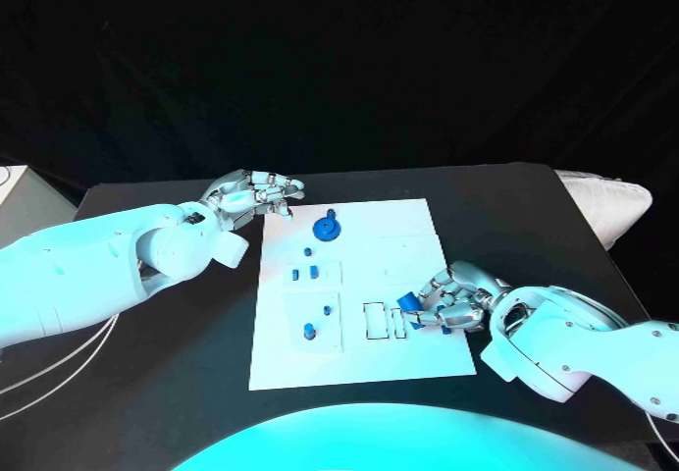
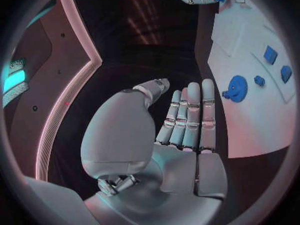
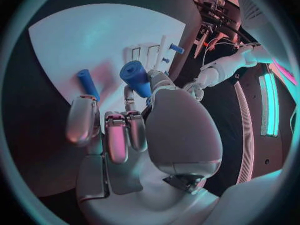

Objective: Assemble the parts on the task board

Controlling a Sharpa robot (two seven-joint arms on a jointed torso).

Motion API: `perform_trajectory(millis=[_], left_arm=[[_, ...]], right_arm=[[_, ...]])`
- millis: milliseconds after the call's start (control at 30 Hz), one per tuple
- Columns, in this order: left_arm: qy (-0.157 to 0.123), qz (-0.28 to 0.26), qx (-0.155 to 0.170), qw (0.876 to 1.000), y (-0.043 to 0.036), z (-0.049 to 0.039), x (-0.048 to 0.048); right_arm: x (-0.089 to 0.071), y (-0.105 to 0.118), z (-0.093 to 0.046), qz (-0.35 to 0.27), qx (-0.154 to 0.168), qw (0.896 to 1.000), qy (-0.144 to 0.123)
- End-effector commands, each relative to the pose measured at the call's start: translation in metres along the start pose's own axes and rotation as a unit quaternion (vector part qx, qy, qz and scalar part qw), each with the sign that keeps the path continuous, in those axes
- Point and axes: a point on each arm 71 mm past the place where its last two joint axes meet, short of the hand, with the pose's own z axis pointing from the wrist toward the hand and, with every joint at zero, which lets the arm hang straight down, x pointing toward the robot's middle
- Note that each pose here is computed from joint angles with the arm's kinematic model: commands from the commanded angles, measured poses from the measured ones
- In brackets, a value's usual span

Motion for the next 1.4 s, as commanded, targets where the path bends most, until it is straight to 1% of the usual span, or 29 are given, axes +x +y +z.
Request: perform_trajectory(millis=[33,200,333,867,1000,1233,1400], left_arm=[[0.014,-0.004,0.003,1.000,-0.0003,0.0009,0.0036],[0.016,-0.005,0.003,1.000,0.0001,0.0014,0.0046],[0.020,-0.006,0.003,1.000,0.0002,0.0016,0.0056],[0.026,-0.008,0.003,1.000,0.0002,0.0010,0.0064],[0.027,-0.008,0.003,1.000,0.0002,0.0008,0.0062],[0.026,-0.007,0.003,1.000,0.0002,0.0010,0.0061],[0.024,-0.005,0.004,1.000,0.0002,0.0012,0.0060]], right_arm=[[0.001,0.005,0.002,-0.002,-0.009,1.000,-0.008],[0.013,0.012,0.008,-0.005,-0.013,1.000,0.014],[0.020,0.017,0.011,-0.003,-0.017,1.000,0.023],[0.038,0.028,0.016,-0.015,-0.020,0.997,0.070],[0.038,0.028,0.017,-0.021,-0.018,0.997,0.071],[0.035,0.029,0.021,-0.040,-0.026,0.998,0.047],[0.037,0.031,0.023,-0.046,-0.029,0.997,0.047]])
